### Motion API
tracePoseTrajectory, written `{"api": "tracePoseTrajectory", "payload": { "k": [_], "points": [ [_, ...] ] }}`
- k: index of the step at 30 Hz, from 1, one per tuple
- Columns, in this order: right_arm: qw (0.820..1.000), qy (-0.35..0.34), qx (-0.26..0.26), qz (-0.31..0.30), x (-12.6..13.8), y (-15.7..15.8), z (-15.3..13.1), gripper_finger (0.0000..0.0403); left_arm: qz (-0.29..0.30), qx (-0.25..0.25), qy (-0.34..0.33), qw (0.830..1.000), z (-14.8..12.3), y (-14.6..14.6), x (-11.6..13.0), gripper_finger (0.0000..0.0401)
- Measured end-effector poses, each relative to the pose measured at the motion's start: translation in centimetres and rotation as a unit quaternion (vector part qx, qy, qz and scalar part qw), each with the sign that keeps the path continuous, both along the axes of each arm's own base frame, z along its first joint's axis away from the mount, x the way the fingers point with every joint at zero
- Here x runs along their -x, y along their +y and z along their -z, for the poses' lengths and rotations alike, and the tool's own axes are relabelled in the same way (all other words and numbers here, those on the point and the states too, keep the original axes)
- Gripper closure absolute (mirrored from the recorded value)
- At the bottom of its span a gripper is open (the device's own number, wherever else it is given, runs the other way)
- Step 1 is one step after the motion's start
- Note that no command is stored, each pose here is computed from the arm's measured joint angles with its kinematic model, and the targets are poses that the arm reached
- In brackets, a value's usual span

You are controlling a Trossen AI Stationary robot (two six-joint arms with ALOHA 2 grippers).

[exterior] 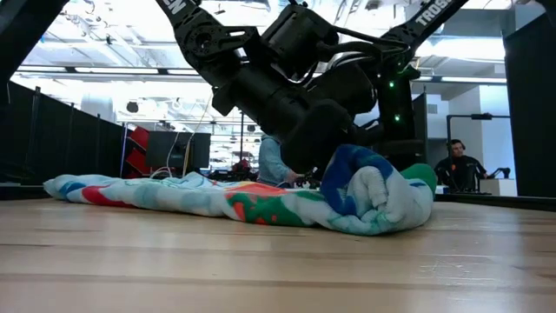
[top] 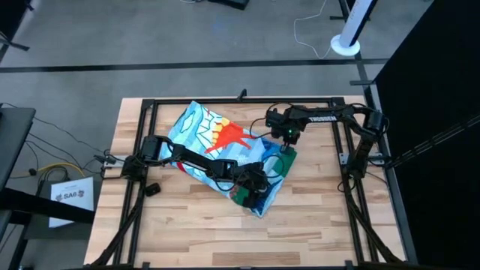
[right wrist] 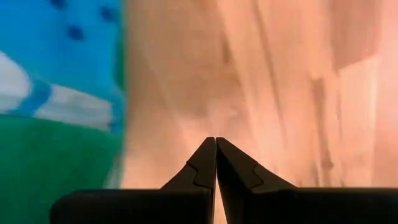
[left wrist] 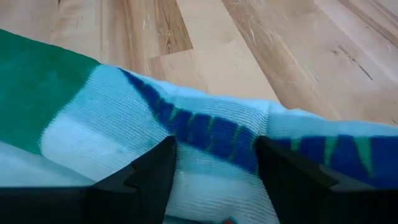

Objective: Roll towel
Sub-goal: Roll the multicolor dinosaur print towel

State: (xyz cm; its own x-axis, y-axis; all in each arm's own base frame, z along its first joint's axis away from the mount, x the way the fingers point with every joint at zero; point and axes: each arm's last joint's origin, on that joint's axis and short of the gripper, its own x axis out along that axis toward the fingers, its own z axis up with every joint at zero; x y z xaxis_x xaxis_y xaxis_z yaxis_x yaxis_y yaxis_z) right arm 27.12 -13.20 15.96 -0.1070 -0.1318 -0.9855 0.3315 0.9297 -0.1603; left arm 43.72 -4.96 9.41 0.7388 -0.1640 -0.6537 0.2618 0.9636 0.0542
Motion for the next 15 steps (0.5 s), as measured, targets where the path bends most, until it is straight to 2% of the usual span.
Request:
{"api": "tracePoseTrajectory", "payload": {
  "k": [8,11,15],
  "points": [
    [0.997,-0.070,-0.030,-0.016,-1.4,1.0,-1.9,0.0403,-0.001,-0.001,0.000,1.000,0.0,0.0,0.0,0.0189],
    [0.995,-0.088,-0.049,-0.021,-2.1,1.8,-1.4,0.0403,-0.001,-0.001,-0.001,1.000,0.0,0.0,0.0,0.0189],
    [0.996,-0.052,-0.069,-0.028,-2.4,2.9,0.4,0.0403,-0.002,-0.001,0.000,1.000,0.0,0.0,0.0,0.0189]
  ]
}}
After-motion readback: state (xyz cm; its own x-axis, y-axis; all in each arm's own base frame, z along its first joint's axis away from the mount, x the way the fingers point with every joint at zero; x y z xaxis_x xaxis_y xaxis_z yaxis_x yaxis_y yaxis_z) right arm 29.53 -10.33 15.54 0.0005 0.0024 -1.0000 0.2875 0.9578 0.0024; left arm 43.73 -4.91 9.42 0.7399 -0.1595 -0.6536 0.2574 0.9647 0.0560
